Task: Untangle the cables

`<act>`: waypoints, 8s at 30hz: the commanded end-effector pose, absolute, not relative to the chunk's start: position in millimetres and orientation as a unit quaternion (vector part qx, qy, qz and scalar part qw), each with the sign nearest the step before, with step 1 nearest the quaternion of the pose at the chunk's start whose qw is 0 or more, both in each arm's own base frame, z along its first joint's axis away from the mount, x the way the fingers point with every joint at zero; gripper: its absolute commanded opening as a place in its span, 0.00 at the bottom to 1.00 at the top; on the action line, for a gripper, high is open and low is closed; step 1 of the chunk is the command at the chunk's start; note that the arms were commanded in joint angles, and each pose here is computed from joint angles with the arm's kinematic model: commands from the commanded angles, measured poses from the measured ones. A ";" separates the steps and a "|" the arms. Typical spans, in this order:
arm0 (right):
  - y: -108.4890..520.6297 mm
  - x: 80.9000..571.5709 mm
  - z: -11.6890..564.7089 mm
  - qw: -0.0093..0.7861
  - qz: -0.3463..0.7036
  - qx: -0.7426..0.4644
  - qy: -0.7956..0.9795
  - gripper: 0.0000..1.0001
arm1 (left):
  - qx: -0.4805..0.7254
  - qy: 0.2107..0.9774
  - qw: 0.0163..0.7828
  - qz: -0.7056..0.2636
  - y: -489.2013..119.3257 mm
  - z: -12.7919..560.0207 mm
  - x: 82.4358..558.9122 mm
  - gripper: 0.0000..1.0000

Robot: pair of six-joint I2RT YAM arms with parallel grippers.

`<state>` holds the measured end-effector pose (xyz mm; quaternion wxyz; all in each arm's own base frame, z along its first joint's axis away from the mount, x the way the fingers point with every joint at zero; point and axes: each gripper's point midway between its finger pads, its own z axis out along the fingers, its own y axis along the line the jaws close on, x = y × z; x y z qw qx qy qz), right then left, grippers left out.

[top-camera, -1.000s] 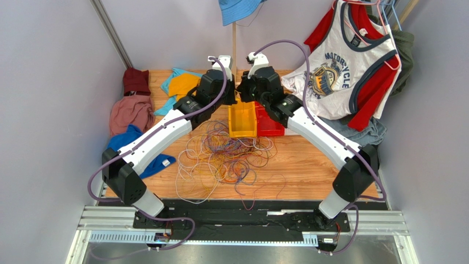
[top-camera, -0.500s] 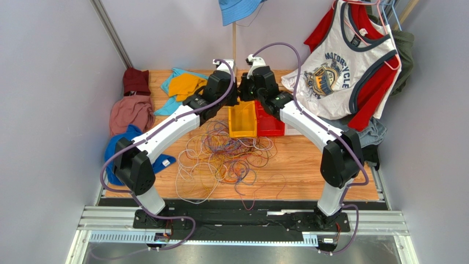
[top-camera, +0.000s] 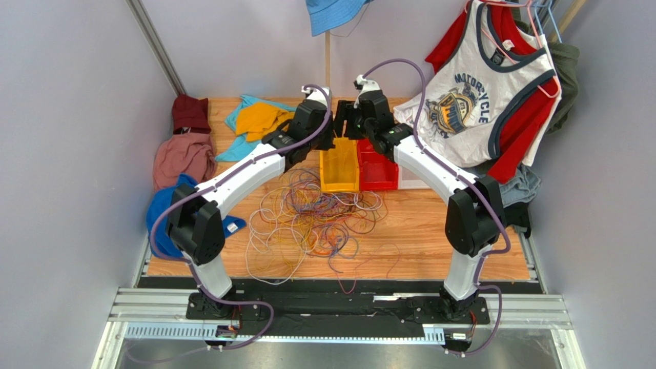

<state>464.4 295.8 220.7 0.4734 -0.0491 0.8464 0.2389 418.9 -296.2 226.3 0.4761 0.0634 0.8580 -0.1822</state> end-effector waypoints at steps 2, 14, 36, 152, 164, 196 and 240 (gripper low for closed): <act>302.9 451.0 247.4 0.470 0.255 -0.055 0.843 0.75 | 0.085 0.835 0.487 -0.242 -332.8 253.4 432.2 0.00; 309.7 445.5 227.1 0.424 0.262 -0.060 0.865 0.81 | 0.054 0.844 0.481 -0.230 -323.9 244.5 441.5 0.00; 242.8 365.0 288.9 0.506 0.272 0.035 0.818 0.78 | 0.059 0.869 0.442 -0.215 -339.1 208.4 482.9 0.00; 201.8 373.1 100.2 0.381 0.207 0.085 0.897 0.36 | 0.036 0.913 0.371 -0.165 -294.8 148.4 462.4 0.68; 200.6 373.3 101.5 0.385 0.205 0.085 0.896 0.01 | 0.037 0.911 0.379 -0.161 -288.1 159.3 458.1 0.69; 272.4 448.2 181.7 0.422 0.260 0.020 0.868 0.00 | -0.078 0.919 0.376 -0.093 -201.8 168.4 413.5 0.79; 180.4 430.7 209.9 0.578 0.017 0.027 0.815 0.00 | -0.205 0.891 0.344 -0.213 -154.9 124.2 264.1 0.74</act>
